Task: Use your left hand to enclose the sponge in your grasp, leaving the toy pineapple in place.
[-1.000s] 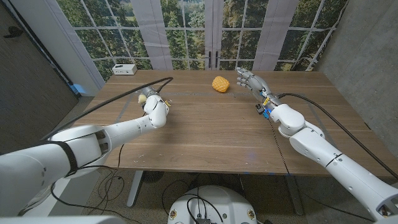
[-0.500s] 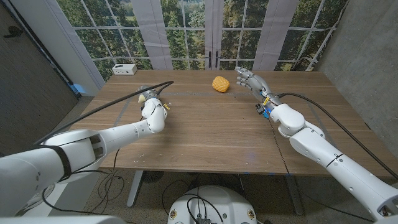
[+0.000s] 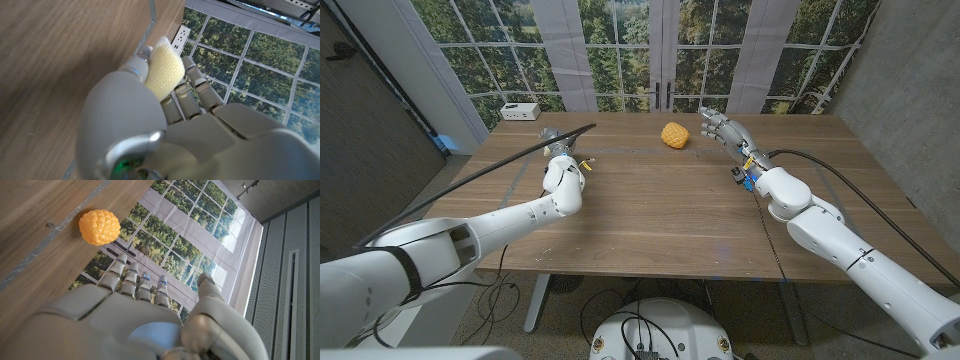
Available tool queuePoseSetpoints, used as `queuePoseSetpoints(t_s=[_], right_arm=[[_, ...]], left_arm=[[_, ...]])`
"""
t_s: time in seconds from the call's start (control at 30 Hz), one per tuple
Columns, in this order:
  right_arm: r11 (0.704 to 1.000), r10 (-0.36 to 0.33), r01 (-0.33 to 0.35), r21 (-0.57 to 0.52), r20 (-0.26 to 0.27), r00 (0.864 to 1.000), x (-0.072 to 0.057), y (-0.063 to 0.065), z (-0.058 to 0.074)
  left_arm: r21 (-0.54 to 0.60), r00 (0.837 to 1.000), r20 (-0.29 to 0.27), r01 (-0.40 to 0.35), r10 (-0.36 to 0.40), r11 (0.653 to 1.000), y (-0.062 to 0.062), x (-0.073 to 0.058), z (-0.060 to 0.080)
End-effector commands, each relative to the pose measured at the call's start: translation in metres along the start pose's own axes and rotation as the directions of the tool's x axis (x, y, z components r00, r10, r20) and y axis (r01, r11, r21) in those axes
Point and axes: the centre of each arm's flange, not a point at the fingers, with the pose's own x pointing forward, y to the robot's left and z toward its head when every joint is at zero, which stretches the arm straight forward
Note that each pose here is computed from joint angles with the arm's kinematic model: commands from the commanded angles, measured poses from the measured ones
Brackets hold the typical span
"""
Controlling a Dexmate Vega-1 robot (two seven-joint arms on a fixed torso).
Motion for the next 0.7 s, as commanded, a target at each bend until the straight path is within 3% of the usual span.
queuePoseSetpoints(t_s=[0.03,0.3,0.7], right_arm=[[1.000,0.001,-0.001,-0.007,0.000,1.000,-0.004,0.001,0.002],[1.000,0.000,0.000,-0.006,-0.001,1.000,-0.005,0.002,0.002],[1.000,0.003,-0.003,-0.010,0.002,1.000,-0.007,0.003,0.002]], left_arm=[[-0.157,0.998,-0.024,-0.053,0.050,0.986,0.018,-0.013,-0.022],[-0.251,0.998,-0.012,-0.057,0.056,0.966,0.027,-0.020,-0.030],[-0.470,0.999,0.013,-0.031,0.042,0.882,0.032,-0.025,-0.041]])
